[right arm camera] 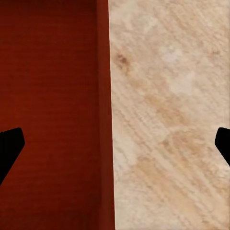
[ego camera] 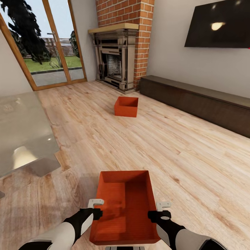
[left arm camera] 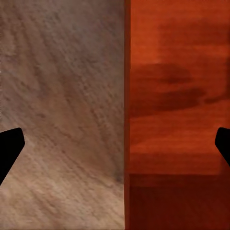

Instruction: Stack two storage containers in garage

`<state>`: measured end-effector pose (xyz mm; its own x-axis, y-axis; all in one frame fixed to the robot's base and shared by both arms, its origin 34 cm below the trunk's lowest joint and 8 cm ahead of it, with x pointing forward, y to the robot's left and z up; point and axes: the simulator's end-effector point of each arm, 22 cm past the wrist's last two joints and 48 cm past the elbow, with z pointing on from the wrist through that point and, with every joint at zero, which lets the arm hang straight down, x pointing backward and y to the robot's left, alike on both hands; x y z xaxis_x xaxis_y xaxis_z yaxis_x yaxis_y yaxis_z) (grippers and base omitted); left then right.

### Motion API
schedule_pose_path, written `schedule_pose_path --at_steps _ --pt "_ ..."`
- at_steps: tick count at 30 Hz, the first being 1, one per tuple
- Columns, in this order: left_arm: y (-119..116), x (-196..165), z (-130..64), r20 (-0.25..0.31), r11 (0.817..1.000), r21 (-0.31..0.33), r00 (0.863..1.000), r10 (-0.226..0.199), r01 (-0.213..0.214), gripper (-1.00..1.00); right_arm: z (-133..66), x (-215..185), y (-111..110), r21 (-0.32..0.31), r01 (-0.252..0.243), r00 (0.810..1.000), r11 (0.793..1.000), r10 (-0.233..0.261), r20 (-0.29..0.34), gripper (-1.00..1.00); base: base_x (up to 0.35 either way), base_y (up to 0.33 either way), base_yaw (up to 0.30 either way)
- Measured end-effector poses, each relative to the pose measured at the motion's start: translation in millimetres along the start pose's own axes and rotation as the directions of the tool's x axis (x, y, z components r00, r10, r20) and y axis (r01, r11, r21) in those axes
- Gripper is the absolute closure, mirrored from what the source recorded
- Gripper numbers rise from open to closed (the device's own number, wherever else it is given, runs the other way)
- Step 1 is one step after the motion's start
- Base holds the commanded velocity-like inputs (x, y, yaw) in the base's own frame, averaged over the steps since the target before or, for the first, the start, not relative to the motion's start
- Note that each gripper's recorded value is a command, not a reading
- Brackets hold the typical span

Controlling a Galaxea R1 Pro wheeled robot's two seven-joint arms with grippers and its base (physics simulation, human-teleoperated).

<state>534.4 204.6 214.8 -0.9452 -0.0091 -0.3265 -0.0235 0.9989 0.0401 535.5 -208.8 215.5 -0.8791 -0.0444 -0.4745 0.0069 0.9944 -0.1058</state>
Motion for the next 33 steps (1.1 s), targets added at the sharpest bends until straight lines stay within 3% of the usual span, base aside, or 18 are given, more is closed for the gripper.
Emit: schedule_pose_path --at_steps 23,33 --pt "-1.4 7.4 9.6 -0.002 1.0 0.001 1.0 0.002 -0.002 -1.0 8.6 7.2 0.3 0.001 0.0 1.0 1.0 0.0 0.003 -1.0 0.0 0.0 0.0" --pt "-2.1 22.4 27.3 -0.015 1.0 0.001 1.0 0.002 -0.002 -1.0 23.7 24.7 1.5 0.002 0.001 1.0 1.0 -0.001 -0.009 -1.0 0.0 0.0 0.0"
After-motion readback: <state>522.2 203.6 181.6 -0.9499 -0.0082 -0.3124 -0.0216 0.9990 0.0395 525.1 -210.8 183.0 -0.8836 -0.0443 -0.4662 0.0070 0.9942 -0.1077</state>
